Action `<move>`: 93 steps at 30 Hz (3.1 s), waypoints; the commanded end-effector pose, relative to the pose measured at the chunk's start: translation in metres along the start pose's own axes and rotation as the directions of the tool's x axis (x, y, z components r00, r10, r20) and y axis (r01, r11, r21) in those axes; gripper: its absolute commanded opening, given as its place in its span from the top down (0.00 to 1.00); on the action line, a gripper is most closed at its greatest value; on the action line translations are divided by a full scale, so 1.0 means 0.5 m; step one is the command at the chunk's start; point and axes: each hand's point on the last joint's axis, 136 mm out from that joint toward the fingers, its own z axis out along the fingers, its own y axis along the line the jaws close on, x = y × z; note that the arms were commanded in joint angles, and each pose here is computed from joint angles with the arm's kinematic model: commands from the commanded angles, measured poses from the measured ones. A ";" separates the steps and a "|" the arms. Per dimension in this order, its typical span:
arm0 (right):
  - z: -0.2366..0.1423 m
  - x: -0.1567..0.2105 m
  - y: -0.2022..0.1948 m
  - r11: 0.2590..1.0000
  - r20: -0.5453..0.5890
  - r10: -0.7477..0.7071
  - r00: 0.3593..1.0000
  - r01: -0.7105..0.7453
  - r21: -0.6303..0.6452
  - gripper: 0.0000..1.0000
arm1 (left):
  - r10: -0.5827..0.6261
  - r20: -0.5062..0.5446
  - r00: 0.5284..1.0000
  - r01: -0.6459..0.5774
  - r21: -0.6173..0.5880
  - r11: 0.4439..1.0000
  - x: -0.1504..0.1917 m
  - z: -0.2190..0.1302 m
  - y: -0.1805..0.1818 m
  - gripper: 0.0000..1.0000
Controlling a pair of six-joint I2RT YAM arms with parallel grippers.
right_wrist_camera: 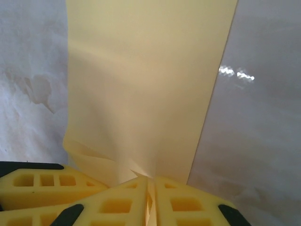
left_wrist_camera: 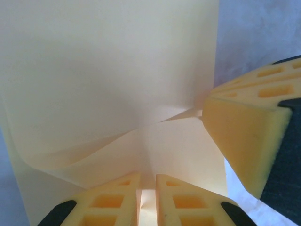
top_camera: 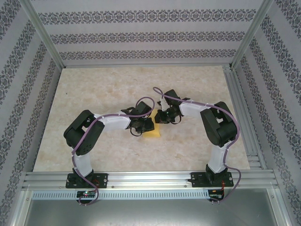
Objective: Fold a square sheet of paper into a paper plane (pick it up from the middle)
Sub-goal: Fold the triangle a second time at the center of the table.
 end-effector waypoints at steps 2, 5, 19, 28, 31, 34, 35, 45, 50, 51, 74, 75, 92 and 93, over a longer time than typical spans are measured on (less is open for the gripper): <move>-0.012 -0.010 0.003 1.000 0.022 0.016 1.000 -0.017 0.018 0.78 | -0.003 -0.018 1.000 0.002 -0.050 0.999 -0.001 0.011 0.023 0.83; -0.048 -0.015 0.008 0.999 0.067 0.022 0.998 -0.023 0.027 0.73 | 0.002 -0.023 1.000 -0.003 -0.051 0.999 -0.001 0.014 0.023 0.83; -0.059 0.101 0.061 0.999 0.009 0.032 0.999 -0.032 -0.021 0.88 | 0.001 -0.027 1.000 -0.003 -0.050 0.999 0.001 0.015 0.024 0.86; -0.013 0.127 0.040 0.998 -0.046 0.057 0.997 -0.056 0.022 0.91 | 0.002 -0.024 1.000 -0.003 -0.042 0.999 0.002 0.012 0.022 0.87; -0.010 0.136 0.026 0.997 -0.056 0.064 0.996 -0.061 0.049 0.91 | 0.001 -0.022 1.000 -0.002 -0.042 0.999 0.002 0.011 0.023 0.87; -0.006 0.147 0.014 0.995 -0.069 0.073 0.995 -0.068 0.072 0.91 | 0.000 -0.021 1.000 -0.001 -0.041 0.999 0.001 0.012 0.022 0.87; -0.005 0.150 0.012 0.995 -0.072 0.075 0.995 -0.069 0.074 0.91 | 0.000 -0.021 1.000 -0.001 -0.040 0.999 0.001 0.012 0.022 0.87; 0.004 0.160 0.003 0.993 -0.090 0.085 0.992 -0.078 0.086 0.91 | -0.004 -0.023 1.000 0.003 -0.042 0.999 0.002 0.013 0.024 0.87; 0.000 0.160 0.008 0.994 -0.088 0.089 0.992 -0.082 0.079 0.90 | -0.003 -0.022 1.000 0.002 -0.042 0.999 0.002 0.013 0.024 0.87; -0.005 0.155 0.016 0.995 -0.078 0.084 0.993 -0.079 0.066 0.90 | -0.002 -0.022 1.000 0.001 -0.041 0.999 0.002 0.013 0.023 0.87; 0.012 0.181 0.016 0.994 -0.111 0.098 0.989 -0.092 0.057 0.90 | -0.002 -0.022 1.000 0.001 -0.035 0.999 0.003 0.013 0.022 0.87; 0.013 0.184 0.011 0.993 -0.114 0.103 0.988 -0.096 0.066 0.90 | -0.002 -0.020 1.000 0.001 -0.035 0.999 0.002 0.013 0.022 0.87; -0.068 0.130 0.078 0.996 0.041 0.047 0.998 -0.044 -0.080 0.89 | 0.005 -0.024 1.000 -0.005 -0.037 0.999 0.002 0.011 0.021 0.87; -0.077 0.119 0.086 0.995 0.058 0.035 0.998 -0.030 -0.093 0.89 | 0.005 -0.025 1.000 -0.006 -0.036 0.999 0.003 0.011 0.021 0.87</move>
